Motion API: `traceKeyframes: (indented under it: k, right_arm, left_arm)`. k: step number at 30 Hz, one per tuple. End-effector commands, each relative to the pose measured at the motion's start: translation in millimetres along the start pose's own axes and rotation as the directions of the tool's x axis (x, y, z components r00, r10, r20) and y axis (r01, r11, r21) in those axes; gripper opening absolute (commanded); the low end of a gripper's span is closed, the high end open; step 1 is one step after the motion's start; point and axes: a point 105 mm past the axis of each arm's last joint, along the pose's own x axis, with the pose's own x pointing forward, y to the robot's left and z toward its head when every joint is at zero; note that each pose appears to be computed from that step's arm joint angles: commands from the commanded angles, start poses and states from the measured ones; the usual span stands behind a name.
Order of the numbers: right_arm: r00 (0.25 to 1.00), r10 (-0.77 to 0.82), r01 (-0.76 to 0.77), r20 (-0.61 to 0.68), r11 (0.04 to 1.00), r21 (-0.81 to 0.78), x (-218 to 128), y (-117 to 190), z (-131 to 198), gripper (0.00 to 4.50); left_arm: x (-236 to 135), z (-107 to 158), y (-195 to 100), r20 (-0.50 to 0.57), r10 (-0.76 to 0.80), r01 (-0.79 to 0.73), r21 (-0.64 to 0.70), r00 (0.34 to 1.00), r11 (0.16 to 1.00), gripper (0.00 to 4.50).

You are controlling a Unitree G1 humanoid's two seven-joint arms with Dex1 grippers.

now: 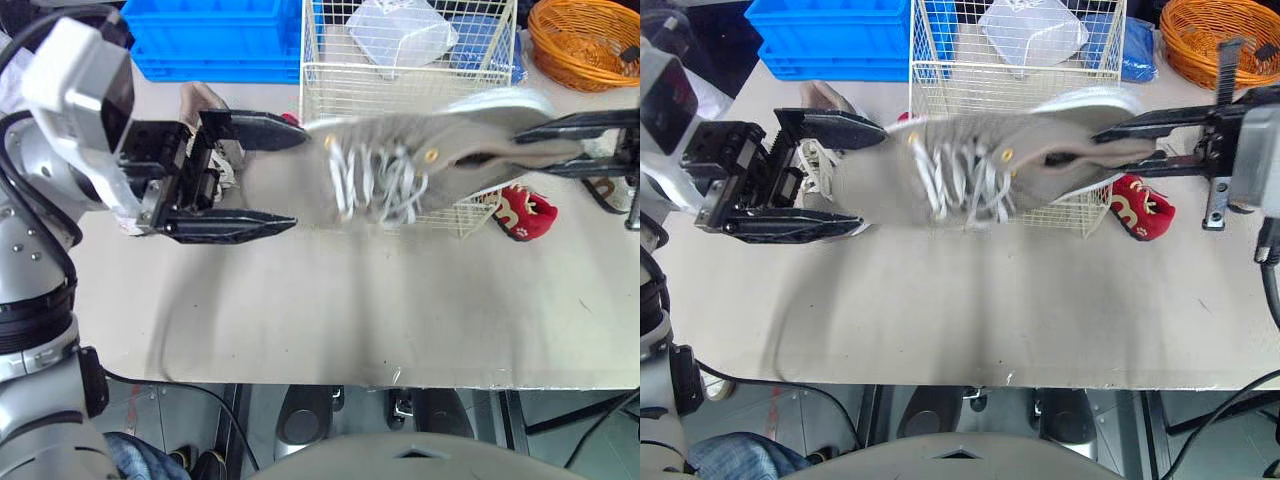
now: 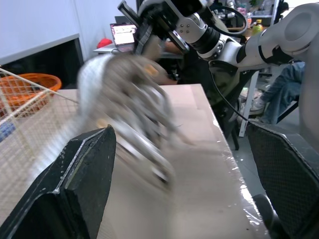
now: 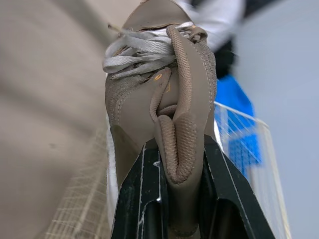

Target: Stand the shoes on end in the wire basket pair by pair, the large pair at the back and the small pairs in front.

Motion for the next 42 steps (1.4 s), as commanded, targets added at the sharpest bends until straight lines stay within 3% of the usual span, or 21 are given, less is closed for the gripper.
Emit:
traceKeyframes:
  k: [1,6,14,22,25,28,29,32,33,37,42]
  right_arm:
    - [0.997,0.074,-0.071,0.032,0.995,-0.073,9,-2,12,0.0]
    - [0.979,0.166,-0.163,0.121,0.986,-0.039,27,3,26,0.0]
    - [0.973,0.19,-0.193,0.135,0.981,0.011,35,5,23,0.0]
    - [0.971,0.225,-0.224,0.079,0.974,-0.023,34,14,14,0.0]
    - [0.971,0.226,-0.225,0.075,0.974,-0.019,36,16,11,0.0]
    - [0.978,0.197,-0.198,0.067,0.98,0.011,36,15,9,0.0]
    - [0.98,0.187,-0.189,0.06,0.981,0.029,35,15,7,0.98]
    - [0.995,0.104,-0.104,0.005,0.986,0.132,19,5,1,2.42]
    - [0.997,0.071,-0.066,-0.024,0.982,0.177,12,1,-1,2.71]
    - [0.992,-0.043,0.088,-0.117,0.906,0.413,-20,-7,-9,4.49]
    - [0.958,-0.227,0.285,-0.173,0.745,0.603,-41,-10,-19,4.49]
  left_arm:
    - [6,-4,0,-0.09,-0.021,0.024,0.04,0.996,0.999,4.5]
    - [25,-20,-2,-0.159,-0.087,0.093,0.029,0.983,0.995,4.5]
    - [41,-51,-1,-0.283,-0.117,0.124,0.006,0.952,0.992,4.5]
    - [45,-52,0,-0.278,-0.13,0.136,0.001,0.952,0.991,1.34]
    - [45,-53,-2,-0.286,-0.142,0.146,-0.007,0.948,0.989,0.63]
    - [44,-54,1,-0.284,-0.119,0.125,0.004,0.952,0.992,0.35]
    - [44,-54,2,-0.277,-0.109,0.116,0.01,0.955,0.993,0.32]
    - [46,-45,8,-0.196,-0.049,0.059,0.046,0.979,0.997,0.27]
    - [45,-42,11,-0.171,-0.024,0.034,0.056,0.985,0.998,0.27]
    - [38,-28,26,-0.092,0.083,-0.074,0.1,0.992,0.992,0.27]
    - [42,-10,41,0.041,0.181,-0.185,0.148,0.983,0.972,0.27]
